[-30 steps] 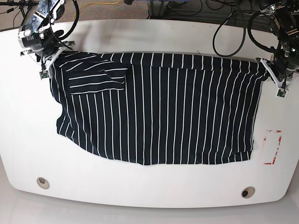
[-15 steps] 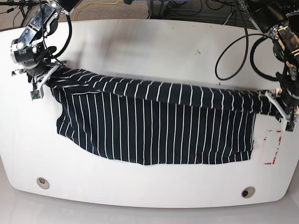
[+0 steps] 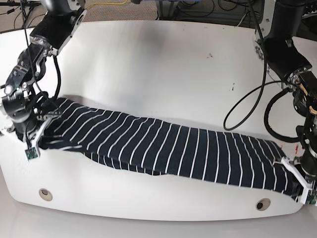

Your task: Fold the T-shirt properly

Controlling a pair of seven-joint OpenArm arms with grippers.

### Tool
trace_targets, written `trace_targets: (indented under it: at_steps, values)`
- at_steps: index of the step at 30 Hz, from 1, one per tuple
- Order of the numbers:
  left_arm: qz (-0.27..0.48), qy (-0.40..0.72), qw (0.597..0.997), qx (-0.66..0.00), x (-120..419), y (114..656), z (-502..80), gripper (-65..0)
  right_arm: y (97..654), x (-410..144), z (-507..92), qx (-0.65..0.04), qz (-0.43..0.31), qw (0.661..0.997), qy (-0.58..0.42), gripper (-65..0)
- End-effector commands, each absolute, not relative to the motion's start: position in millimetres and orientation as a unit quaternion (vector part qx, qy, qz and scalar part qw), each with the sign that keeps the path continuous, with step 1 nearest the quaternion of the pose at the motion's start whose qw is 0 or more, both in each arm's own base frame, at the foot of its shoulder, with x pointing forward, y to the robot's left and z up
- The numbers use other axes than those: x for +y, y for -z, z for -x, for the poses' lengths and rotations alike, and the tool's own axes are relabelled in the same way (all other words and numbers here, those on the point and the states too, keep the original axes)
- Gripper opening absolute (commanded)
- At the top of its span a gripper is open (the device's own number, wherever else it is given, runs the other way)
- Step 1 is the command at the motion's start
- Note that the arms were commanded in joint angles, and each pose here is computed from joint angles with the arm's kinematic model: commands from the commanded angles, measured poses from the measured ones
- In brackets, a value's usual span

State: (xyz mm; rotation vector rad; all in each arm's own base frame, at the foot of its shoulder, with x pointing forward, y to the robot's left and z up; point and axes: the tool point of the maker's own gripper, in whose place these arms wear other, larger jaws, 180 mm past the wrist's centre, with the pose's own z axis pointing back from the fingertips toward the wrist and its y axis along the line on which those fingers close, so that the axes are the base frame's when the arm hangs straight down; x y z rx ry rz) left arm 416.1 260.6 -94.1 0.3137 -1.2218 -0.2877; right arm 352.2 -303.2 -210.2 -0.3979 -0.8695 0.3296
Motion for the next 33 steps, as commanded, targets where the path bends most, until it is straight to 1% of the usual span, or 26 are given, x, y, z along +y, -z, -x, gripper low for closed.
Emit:
trace_targets:
  at_steps: [1, 8, 15, 20, 28, 33]
  values:
    - [-0.161, 0.129, 0.762, -0.613, 262, 49, -423, -65.0, 163, -311, -371, -0.457, 0.228, 0.843, -0.170, -64.4]
    - [-0.161, 0.121, 0.709, -0.676, 258, -35, -438, -65.0, 76, -294, -406, -0.516, 0.281, 0.778, -0.222, -64.2]
    - [-0.139, 0.082, 0.663, -0.731, 265, -115, -441, -65.0, -14, -277, -420, -0.564, 0.341, 0.707, -0.256, -64.2]
    - [-0.121, 0.066, 0.639, -0.757, 269, -162, -440, -65.0, -67, -281, -424, -0.577, 0.374, 0.683, -0.248, -64.2]
    - [-0.110, 0.064, 0.597, -0.792, 266, -225, -425, -65.0, -145, -286, -419, -0.615, 0.396, 0.645, -0.222, -64.2]
    - [-0.123, 0.082, 0.581, -0.801, 253, -245, -418, -65.0, -171, -277, -415, -0.626, 0.409, 0.624, -0.226, -64.2]
